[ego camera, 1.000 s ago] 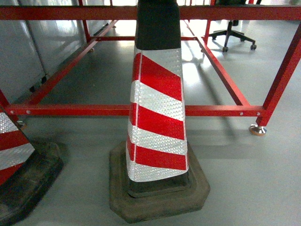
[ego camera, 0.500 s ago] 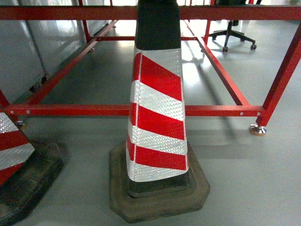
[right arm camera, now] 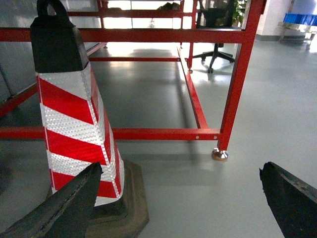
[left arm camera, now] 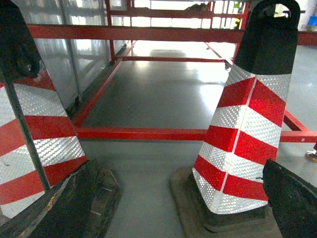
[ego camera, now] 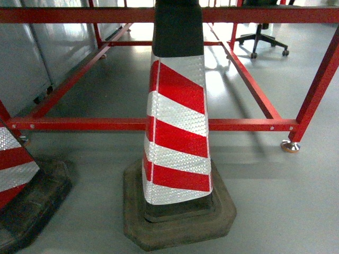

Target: Pick blue part to blue bin on bottom shelf

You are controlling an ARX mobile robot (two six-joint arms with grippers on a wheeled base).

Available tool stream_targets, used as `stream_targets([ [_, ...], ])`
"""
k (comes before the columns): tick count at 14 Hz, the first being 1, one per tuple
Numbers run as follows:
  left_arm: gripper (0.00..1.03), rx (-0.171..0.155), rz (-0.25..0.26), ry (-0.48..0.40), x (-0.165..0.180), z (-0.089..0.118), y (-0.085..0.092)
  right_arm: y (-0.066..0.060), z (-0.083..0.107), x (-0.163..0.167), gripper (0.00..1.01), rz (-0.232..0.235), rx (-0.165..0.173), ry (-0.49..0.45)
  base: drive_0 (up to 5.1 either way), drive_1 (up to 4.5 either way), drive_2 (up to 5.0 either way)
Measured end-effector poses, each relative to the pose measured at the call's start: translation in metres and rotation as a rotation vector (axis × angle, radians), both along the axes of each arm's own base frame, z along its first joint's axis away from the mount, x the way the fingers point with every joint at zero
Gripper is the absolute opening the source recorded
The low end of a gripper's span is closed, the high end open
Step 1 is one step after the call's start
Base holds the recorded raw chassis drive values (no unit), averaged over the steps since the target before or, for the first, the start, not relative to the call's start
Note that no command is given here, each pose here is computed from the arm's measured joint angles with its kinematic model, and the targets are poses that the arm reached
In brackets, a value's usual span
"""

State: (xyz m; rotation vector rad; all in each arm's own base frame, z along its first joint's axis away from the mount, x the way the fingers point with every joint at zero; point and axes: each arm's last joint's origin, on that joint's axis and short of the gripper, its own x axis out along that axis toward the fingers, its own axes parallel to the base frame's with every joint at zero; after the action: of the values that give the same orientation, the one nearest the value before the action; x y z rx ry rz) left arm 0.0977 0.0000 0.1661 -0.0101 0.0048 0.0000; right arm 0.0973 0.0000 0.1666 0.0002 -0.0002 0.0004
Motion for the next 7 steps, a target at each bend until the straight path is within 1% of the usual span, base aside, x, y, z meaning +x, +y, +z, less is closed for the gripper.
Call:
stream_targets([
  [7, 0.98, 0.000, 0.000, -0.001, 0.0000, 0.0001, 0.0000, 0.0000, 0.0003, 0.0000, 0.98, -0.001, 0.002, -0.003, 0.0, 0.00, 0.0],
])
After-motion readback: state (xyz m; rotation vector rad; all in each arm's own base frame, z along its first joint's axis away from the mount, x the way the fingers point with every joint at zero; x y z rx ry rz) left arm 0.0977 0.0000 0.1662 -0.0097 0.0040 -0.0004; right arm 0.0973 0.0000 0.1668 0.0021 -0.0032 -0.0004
